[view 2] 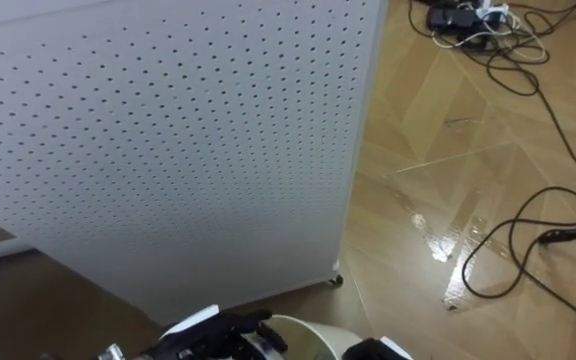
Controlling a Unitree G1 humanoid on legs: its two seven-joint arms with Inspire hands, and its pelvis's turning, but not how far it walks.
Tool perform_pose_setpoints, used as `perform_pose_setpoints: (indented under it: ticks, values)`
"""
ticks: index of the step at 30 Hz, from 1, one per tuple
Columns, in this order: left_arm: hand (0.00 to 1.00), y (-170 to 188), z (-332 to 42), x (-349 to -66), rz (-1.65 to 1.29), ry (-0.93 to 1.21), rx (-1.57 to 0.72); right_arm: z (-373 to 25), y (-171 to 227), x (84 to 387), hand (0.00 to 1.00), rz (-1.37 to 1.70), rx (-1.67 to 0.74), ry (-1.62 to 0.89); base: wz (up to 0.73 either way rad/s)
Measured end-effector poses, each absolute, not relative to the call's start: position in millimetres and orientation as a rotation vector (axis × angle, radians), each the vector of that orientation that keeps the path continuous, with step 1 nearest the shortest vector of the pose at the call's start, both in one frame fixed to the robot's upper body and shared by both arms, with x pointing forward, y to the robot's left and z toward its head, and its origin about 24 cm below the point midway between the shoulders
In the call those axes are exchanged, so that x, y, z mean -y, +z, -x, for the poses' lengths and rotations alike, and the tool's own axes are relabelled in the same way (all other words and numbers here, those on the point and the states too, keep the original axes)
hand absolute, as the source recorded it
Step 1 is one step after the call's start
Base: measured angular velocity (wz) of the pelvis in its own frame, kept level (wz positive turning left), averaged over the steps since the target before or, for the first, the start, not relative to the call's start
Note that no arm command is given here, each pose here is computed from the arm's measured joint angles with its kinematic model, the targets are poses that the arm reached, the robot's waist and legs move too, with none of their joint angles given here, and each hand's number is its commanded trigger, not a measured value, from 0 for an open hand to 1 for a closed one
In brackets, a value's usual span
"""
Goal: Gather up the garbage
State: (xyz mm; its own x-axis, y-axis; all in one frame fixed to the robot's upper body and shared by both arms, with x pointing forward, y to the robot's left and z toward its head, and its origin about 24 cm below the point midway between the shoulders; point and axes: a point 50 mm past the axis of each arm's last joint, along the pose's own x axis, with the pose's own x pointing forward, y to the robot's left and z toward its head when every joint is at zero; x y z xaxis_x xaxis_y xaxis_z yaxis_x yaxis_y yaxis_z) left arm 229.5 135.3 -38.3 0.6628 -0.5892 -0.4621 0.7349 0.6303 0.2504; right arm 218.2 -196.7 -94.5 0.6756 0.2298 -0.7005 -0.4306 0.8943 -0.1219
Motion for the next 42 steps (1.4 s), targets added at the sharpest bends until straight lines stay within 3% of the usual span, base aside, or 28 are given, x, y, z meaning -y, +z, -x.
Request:
perform_pose_setpoints:
  ticks: [12,22,31,42]
  values:
    - [0.00,-55.3,-216.7,-144.3,-0.462,-0.768,-0.442,-208.7,-99.2,197.1,1.00,0.279,-0.757,0.376,0.00]
    - [0.00,-83.9,-173.9,-159.1,-0.390,-0.700,-0.588,-165.7,-120.1,211.3,1.00,0.177,-0.870,0.301,-0.02]
    - [0.00,-115.2,-113.6,-199.8,-0.247,-0.449,-0.809,-95.9,-142.9,249.9,1.00,-0.061,-1.047,0.017,-0.07]
    - [0.00,-148.7,-64.8,-224.5,-0.024,-0.046,-1.023,-48.0,-156.9,258.4,1.00,-0.309,-1.136,-0.283,-0.06]
